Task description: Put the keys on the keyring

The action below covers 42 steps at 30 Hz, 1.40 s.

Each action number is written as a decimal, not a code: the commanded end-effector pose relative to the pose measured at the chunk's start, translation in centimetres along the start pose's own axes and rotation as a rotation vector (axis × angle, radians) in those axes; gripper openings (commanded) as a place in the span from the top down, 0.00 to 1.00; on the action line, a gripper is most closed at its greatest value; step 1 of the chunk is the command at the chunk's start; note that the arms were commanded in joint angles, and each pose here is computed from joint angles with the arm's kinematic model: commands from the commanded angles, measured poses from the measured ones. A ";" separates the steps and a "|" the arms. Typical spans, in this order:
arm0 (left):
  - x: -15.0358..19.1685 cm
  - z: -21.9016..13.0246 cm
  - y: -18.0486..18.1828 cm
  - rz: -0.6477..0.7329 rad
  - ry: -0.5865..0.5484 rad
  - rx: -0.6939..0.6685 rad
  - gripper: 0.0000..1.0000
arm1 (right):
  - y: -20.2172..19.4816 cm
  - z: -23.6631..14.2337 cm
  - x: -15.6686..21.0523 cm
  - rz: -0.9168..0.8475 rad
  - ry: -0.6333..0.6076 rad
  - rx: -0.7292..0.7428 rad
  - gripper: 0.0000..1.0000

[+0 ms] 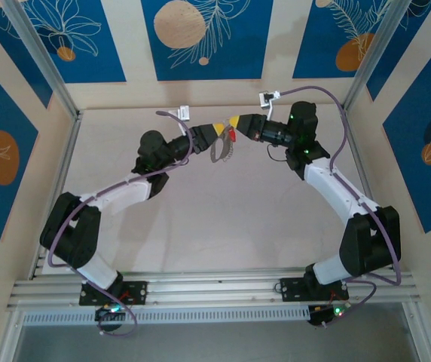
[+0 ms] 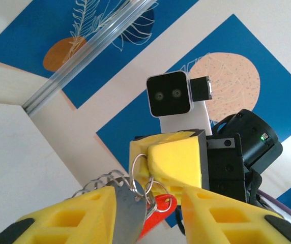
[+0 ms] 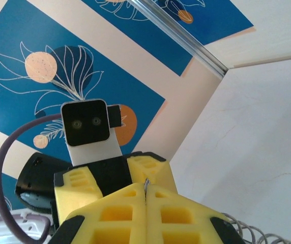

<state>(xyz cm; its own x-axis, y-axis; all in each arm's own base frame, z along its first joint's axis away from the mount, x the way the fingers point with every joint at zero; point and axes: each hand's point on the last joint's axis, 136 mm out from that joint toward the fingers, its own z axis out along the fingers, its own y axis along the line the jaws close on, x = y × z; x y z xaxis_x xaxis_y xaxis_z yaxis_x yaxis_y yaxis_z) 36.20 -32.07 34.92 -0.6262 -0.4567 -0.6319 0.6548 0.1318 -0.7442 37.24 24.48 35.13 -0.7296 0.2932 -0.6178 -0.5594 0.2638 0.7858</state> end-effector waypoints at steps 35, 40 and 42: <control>-0.6 0.9 0.5 0.048 0.227 0.142 0.61 | 1.0 0.7 1.3 -0.065 0.157 -0.156 1.00; 0.1 1.4 0.1 0.031 0.238 0.191 0.62 | 0.8 1.0 1.5 -0.059 0.160 -0.154 1.00; 0.3 1.5 -0.2 0.027 0.240 0.215 0.67 | 0.6 1.1 1.6 -0.057 0.161 -0.152 1.00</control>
<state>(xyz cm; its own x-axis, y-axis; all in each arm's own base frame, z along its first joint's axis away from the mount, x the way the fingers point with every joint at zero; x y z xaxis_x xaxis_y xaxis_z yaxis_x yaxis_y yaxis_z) 37.67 -33.11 33.07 -0.7091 -0.2331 -0.6655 0.6809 0.0186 -0.7321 36.28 25.63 34.65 -0.7409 0.1442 -0.6559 -0.6389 0.1497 0.7546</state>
